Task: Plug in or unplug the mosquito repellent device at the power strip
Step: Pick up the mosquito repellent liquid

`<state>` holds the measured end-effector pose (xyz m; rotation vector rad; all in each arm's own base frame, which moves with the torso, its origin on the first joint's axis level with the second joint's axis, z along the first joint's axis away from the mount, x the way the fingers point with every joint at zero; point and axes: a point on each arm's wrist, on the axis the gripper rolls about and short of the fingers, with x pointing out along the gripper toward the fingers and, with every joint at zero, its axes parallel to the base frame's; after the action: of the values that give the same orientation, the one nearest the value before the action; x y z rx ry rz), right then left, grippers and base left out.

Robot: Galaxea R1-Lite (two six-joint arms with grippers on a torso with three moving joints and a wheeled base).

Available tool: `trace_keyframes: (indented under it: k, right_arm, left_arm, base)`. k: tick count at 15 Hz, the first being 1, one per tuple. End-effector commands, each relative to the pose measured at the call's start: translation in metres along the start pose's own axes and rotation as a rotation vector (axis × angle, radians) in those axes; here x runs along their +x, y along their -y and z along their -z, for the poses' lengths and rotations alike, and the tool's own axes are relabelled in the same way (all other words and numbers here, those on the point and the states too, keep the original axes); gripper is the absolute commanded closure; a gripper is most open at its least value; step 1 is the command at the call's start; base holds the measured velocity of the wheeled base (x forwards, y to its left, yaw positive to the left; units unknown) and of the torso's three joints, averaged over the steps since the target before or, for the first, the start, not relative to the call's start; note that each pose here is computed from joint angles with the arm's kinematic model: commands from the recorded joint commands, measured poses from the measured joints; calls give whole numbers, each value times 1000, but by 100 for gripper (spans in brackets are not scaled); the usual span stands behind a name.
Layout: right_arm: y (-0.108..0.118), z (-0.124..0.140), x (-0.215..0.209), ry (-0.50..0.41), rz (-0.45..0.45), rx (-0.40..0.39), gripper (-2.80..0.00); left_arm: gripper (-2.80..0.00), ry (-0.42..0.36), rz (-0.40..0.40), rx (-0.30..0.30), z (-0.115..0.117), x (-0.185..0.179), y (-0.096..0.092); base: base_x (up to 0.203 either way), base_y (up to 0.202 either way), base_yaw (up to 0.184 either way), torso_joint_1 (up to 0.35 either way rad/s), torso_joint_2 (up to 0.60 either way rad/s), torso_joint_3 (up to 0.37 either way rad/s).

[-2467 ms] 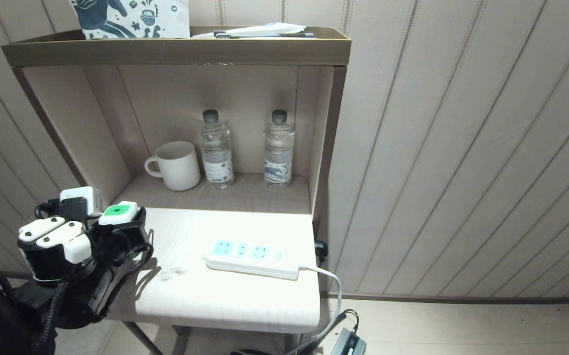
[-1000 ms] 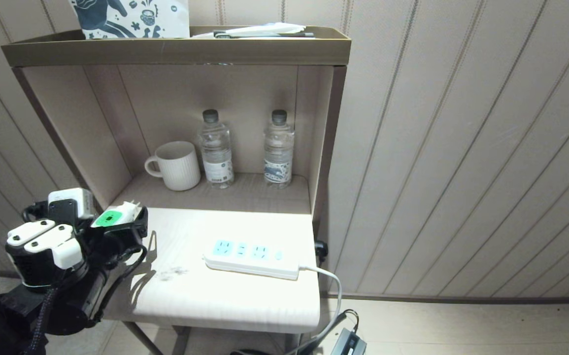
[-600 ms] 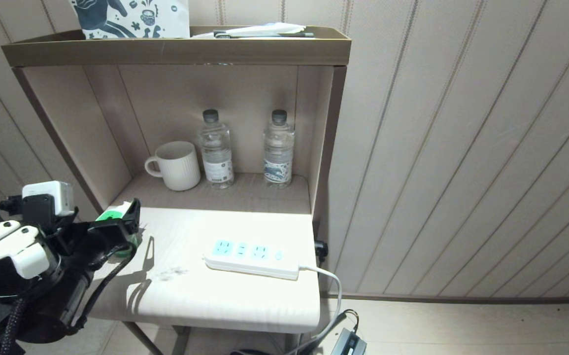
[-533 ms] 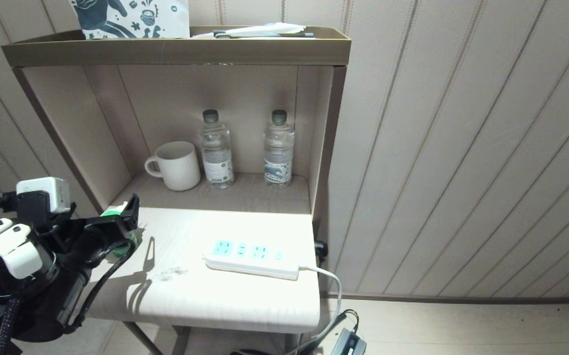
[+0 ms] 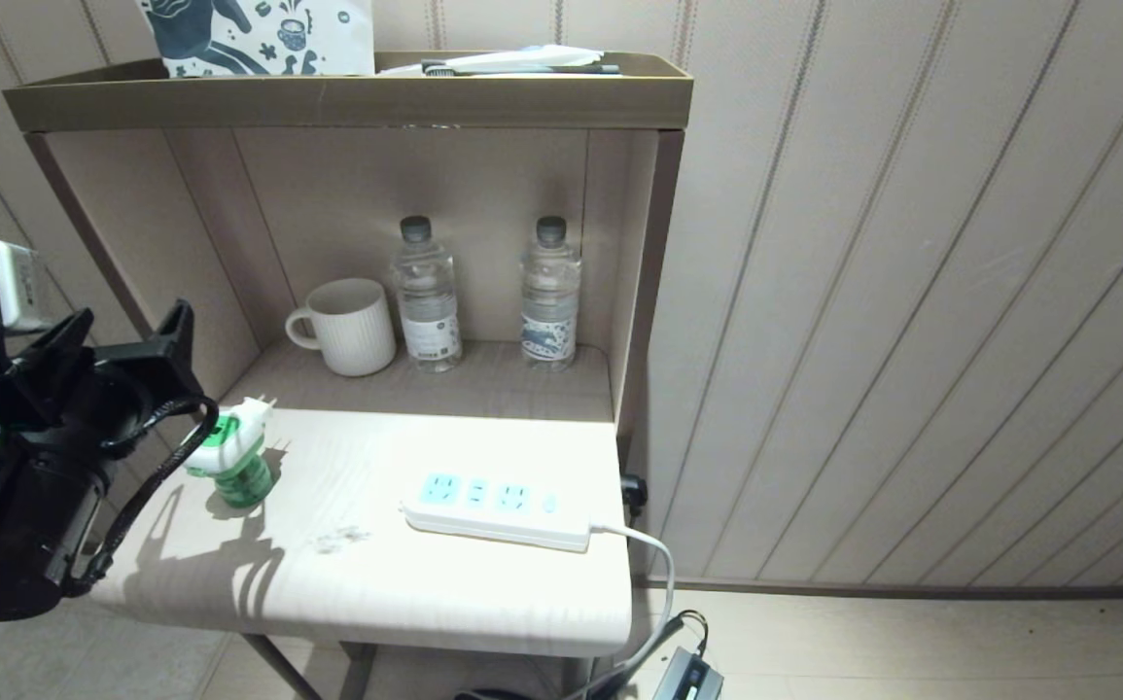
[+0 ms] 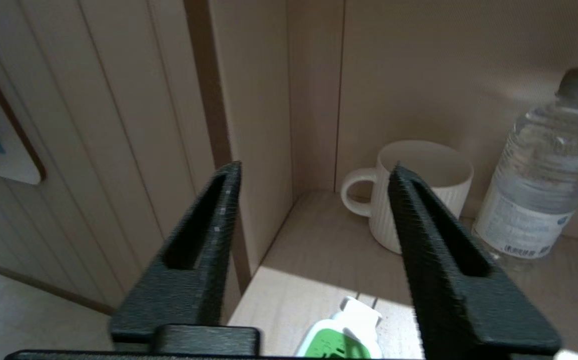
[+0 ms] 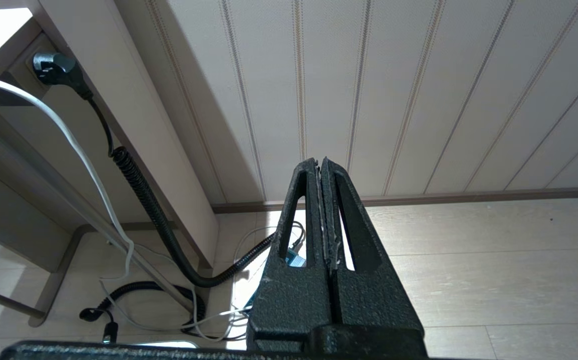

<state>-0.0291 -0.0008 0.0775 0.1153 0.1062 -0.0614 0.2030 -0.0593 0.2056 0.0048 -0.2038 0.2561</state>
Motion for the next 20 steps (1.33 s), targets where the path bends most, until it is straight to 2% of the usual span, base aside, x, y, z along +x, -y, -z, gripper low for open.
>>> trace_keyframes:
  k: [1, 3, 6, 9, 11, 12, 13, 15, 18, 19, 20]
  right_arm:
    - [0, 0, 0, -2, 0, 0, 0]
    - [0, 0, 0, -2, 0, 2, 0]
    - [0, 0, 0, -4, -1, -1, 0]
    - [0, 0, 0, -4, -1, 0, 0]
    - [0, 0, 0, -4, 1, 2, 0]
    - [0, 0, 0, -4, 1, 5, 0]
    - [0, 0, 0, -3, 1, 6, 0]
    - [0, 0, 0, -2, 0, 11, 0]
    - [0, 0, 0, -2, 0, 10, 0]
    - [0, 0, 0, -2, 0, 11, 0]
    - [0, 0, 0, -2, 0, 11, 0]
  left_arm:
    - [0, 87, -16, -51, -41, -21, -19]
    - [0, 105, -24, -60, -71, -47, -40]
    - [0, 64, -35, -31, -102, -110, -86]
    - [0, -86, -47, 62, -97, -175, -130]
    - [0, -134, -156, 34, -82, -208, -147]
    - [0, -203, -226, 36, -64, -219, -148]
    - [0, -264, -242, 39, -46, -217, -145]
    - [0, -364, -225, 57, -11, -211, -138]
    - [0, -409, -332, 53, 11, -216, -130]
    - [0, -398, -289, 28, 20, -222, -129]
    - [0, -389, -213, 9, 31, -226, -128]
  base:
    - [0, 0, 0, 0, 0, 0]
    - [0, 0, 0, 0, 0, 0]
    - [0, 0, 0, 0, 0, 0]
    - [0, 0, 0, 0, 0, 0]
    - [0, 0, 0, 0, 0, 0]
    - [0, 0, 0, 0, 0, 0]
    - [0, 0, 0, 0, 0, 0]
    - [0, 0, 0, 0, 0, 0]
    - [0, 0, 0, 0, 0, 0]
    - [0, 0, 0, 0, 0, 0]
    - [0, 0, 0, 0, 0, 0]
